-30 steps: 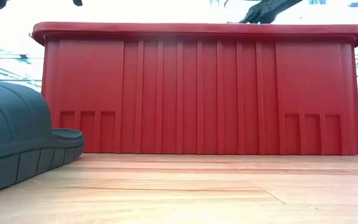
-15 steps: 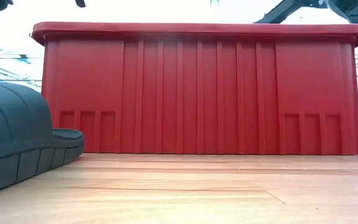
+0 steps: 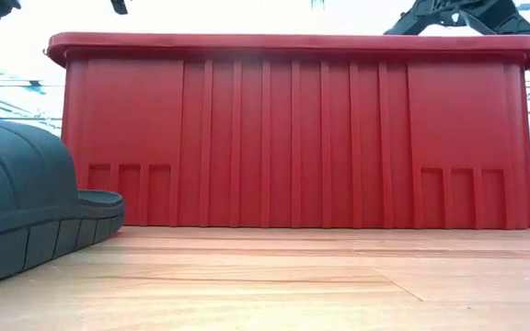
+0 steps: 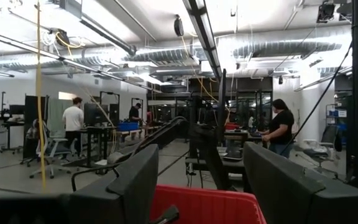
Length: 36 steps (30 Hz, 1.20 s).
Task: Pick and place slides into bin
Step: Put the left white slide into the red bin
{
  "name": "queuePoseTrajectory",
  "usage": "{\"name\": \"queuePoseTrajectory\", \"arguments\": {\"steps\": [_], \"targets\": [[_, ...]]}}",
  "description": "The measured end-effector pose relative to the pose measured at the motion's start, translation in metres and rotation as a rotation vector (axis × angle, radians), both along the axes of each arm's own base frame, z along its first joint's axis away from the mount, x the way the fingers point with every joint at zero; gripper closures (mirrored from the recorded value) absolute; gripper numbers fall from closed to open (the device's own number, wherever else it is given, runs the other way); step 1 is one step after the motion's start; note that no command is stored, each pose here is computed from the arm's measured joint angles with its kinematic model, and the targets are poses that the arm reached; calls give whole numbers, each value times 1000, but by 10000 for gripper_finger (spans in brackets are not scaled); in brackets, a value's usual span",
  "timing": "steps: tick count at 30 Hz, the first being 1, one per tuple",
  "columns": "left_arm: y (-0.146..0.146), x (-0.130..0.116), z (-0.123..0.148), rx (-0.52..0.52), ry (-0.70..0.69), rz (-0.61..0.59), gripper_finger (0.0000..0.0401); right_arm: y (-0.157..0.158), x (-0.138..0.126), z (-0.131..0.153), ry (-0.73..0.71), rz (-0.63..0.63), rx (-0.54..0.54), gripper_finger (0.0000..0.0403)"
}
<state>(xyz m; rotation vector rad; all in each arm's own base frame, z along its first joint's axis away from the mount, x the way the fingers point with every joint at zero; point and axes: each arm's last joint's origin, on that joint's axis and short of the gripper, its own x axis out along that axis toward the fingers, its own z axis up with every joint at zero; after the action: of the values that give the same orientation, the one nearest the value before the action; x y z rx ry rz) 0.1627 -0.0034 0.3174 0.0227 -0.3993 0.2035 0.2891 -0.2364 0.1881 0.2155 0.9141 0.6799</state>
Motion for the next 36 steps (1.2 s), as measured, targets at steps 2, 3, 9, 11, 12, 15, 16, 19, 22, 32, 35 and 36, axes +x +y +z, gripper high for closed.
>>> {"name": "queuePoseTrajectory", "arguments": {"steps": [2, 3, 9, 11, 12, 15, 16, 19, 22, 32, 35, 36], "targets": [[0, 0, 0, -10, -1, -4, 160, 2, 2, 1, 34, -13, -16, 395], [0, 0, 0, -15, 1, -7, 160, 2, 3, 1, 65, -31, -24, 390], [0, 1, -3, -42, 21, -20, 160, 5, 7, -1, 150, -51, -95, 362], [0, 1, -3, -47, 27, -23, 160, 5, 9, -1, 142, -50, -99, 352], [0, 1, -3, -50, 26, -26, 160, 5, 9, -1, 141, -50, -102, 346], [-1, 1, -3, -48, 25, -48, 160, 5, 9, -2, 146, -58, -102, 329], [-1, 1, -3, -46, 25, -52, 160, 5, 9, -2, 151, -64, -98, 323], [-1, 2, -3, -45, 25, -54, 160, 5, 9, -1, 158, -74, -98, 300], [-1, 1, -3, -43, 25, -53, 160, 4, 9, -1, 157, -75, -102, 277], [-1, 2, -3, -40, 27, -51, 160, 0, 7, 8, 225, -143, -242, 239], [-1, 2, -3, -42, 27, -52, 160, 1, 5, 21, 198, -152, -288, 239], [-1, 2, -3, -43, 27, -52, 160, 1, 4, 27, 189, -156, -317, 239]]}}
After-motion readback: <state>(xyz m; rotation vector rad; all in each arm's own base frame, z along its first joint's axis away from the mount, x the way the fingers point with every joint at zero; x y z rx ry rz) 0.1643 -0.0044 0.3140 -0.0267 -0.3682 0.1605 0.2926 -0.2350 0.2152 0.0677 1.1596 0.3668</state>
